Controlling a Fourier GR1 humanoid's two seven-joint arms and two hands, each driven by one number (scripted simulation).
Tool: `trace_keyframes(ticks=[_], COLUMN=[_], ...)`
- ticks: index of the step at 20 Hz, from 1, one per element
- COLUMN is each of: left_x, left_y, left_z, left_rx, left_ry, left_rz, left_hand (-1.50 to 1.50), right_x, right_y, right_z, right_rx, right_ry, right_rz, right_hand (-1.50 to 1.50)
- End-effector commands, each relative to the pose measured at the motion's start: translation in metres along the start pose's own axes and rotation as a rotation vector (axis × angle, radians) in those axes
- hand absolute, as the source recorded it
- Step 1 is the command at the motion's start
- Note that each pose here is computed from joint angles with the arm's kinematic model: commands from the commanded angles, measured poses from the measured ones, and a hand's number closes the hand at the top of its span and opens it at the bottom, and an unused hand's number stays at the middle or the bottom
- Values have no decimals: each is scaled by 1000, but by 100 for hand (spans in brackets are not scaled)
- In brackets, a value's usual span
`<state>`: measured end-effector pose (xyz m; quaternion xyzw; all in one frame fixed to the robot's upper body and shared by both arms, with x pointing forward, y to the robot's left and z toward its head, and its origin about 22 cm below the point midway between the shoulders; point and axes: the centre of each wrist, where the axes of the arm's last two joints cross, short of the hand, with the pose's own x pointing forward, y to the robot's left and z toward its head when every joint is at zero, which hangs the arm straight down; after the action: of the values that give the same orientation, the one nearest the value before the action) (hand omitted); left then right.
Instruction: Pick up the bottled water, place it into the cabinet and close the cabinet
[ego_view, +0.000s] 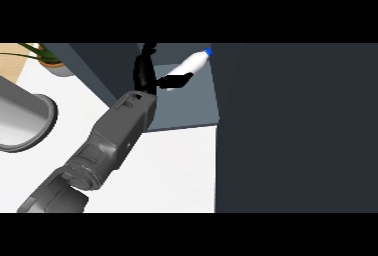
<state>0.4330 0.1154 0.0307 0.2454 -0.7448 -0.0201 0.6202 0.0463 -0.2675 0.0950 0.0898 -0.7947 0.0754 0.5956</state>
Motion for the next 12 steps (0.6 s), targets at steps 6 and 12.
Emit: trace_keyframes(ticks=[6,12], left_x=[26,49], left_y=[0,-5], left_z=[-14,-20], left_rx=[-113,-185], left_ry=[-85,-189], left_rz=[184,367], left_hand=[-150,-150], right_x=[11,15], right_y=[3,7], right_z=[4,3], right_rx=[12,3], right_ry=[-26,-14], right_rz=[-63,-65], right_hand=[-150,-150])
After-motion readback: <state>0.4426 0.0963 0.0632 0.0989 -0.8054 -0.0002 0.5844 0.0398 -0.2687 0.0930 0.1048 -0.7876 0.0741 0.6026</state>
